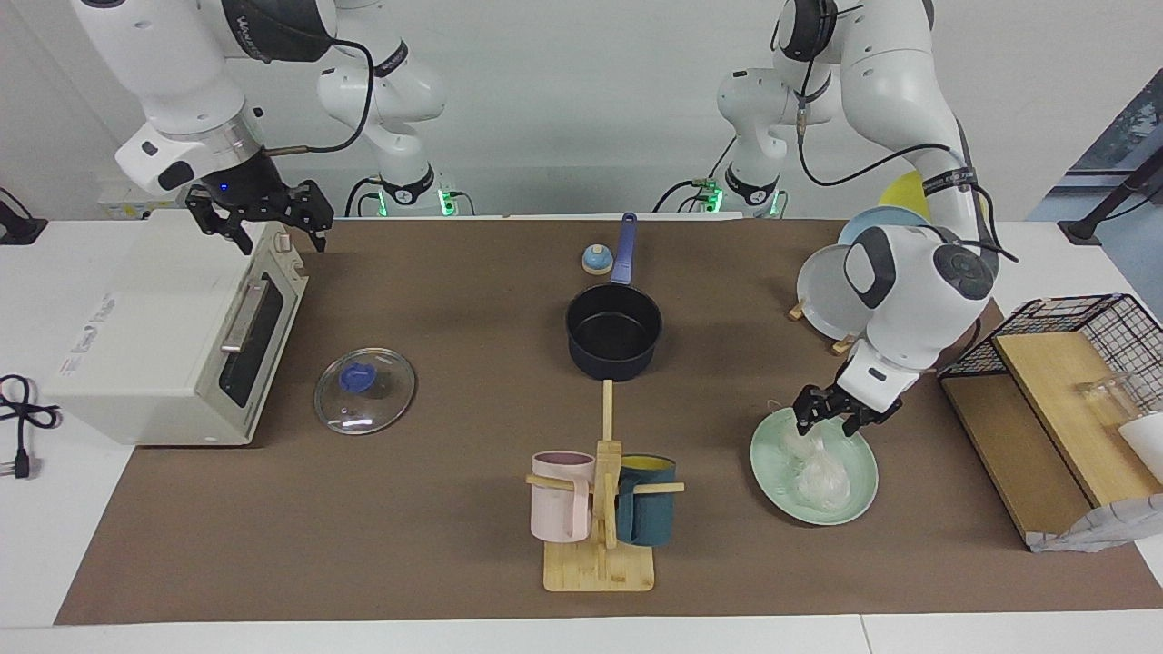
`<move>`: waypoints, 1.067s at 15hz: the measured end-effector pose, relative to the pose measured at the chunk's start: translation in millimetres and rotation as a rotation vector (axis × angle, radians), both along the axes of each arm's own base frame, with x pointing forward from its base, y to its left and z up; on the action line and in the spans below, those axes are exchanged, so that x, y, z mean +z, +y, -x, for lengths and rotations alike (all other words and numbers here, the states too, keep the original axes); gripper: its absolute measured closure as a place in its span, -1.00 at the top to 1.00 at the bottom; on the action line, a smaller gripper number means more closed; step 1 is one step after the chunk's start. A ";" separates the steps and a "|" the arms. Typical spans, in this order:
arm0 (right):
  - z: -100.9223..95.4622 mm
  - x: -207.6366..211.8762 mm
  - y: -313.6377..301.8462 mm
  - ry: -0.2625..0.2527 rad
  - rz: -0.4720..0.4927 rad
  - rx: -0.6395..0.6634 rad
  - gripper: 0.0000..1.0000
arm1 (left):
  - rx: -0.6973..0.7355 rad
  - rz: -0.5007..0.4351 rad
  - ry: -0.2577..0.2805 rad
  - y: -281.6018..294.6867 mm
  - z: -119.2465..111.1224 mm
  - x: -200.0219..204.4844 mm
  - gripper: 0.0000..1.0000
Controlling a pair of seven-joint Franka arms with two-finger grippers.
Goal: Transfer vermicelli from pot to plate
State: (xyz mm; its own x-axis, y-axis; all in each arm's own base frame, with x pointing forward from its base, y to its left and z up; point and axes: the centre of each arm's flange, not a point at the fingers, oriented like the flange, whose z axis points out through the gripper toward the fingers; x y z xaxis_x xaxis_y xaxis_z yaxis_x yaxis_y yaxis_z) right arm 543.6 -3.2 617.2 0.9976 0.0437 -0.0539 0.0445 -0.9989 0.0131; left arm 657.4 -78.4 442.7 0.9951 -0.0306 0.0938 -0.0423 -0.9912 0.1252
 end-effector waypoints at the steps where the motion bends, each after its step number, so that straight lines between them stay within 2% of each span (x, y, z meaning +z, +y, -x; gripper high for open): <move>1: -0.1 -0.4 0.0 0.003 0.000 0.000 1.00 | 0.012 0.002 0.014 6.8 8.5 23.4 1.00; 6: -0.4 -1.1 0.2 0.005 0.000 -0.002 1.00 | 0.018 -0.044 0.058 30.0 70.2 133.0 1.00; 11: 0.9 0.0 -3.6 0.013 -0.001 -0.009 1.00 | 0.037 -0.058 0.145 33.2 129.9 187.1 1.00; 16: 1.3 0.7 -5.2 0.015 -0.001 -0.012 1.00 | 0.044 -0.065 0.157 18.2 135.9 187.6 1.00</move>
